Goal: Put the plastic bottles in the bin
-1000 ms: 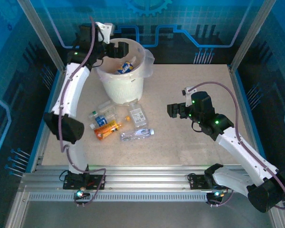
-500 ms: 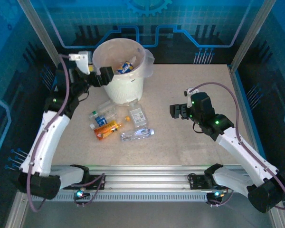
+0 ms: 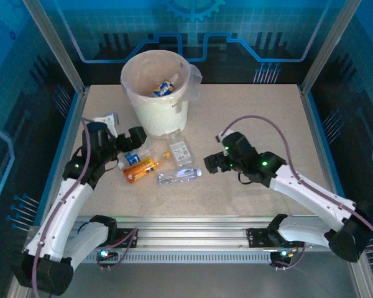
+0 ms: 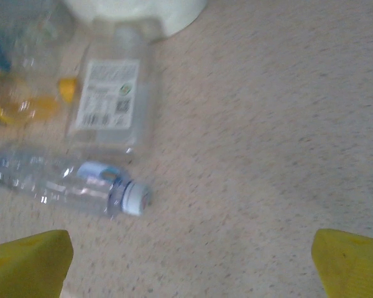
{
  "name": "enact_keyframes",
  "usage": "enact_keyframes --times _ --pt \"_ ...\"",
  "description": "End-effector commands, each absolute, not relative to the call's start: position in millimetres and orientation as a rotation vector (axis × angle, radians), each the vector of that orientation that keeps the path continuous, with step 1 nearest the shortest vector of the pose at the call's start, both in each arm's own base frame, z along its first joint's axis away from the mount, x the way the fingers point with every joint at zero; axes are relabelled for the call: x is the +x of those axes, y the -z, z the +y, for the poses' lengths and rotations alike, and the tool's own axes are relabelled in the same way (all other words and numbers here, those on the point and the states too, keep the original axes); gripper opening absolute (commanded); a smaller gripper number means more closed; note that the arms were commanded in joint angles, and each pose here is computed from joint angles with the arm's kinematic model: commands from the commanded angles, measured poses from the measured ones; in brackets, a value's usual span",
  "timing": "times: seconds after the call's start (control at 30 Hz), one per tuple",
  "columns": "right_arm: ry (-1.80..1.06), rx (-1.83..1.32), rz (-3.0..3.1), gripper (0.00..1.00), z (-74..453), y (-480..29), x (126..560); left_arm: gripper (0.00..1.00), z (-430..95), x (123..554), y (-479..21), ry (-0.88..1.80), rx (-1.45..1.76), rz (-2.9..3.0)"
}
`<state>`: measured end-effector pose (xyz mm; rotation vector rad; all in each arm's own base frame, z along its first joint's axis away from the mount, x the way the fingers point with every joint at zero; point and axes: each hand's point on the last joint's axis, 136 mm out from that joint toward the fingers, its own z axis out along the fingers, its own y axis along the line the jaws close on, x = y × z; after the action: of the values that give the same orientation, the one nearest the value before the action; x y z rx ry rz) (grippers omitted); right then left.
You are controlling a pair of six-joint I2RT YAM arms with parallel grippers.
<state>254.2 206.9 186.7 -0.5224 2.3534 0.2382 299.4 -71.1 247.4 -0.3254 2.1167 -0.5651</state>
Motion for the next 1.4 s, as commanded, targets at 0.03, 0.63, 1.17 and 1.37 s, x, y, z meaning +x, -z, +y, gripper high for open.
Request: enact_keyframes --times 0.03,0.63,1.17,1.37 --pt "-0.071 -0.771 2.415 1.0 230.3 -164.8 236.9 0.99 -65.4 281.1 -214.3 0.575 -0.441 2.169" --pt "-0.075 -1.424 2.315 0.95 332.8 -100.1 215.5 0.99 -58.0 253.6 -155.4 0.51 -0.523 2.336" --pt "-0.245 -1.515 2.299 0.89 357.9 -80.2 248.9 0.99 -55.6 255.6 -149.8 0.485 -0.523 2.343" --pt "-0.236 -1.53 2.337 0.89 355.0 -63.2 249.2 0.99 -54.4 256.7 -149.5 0.475 -0.519 2.34"
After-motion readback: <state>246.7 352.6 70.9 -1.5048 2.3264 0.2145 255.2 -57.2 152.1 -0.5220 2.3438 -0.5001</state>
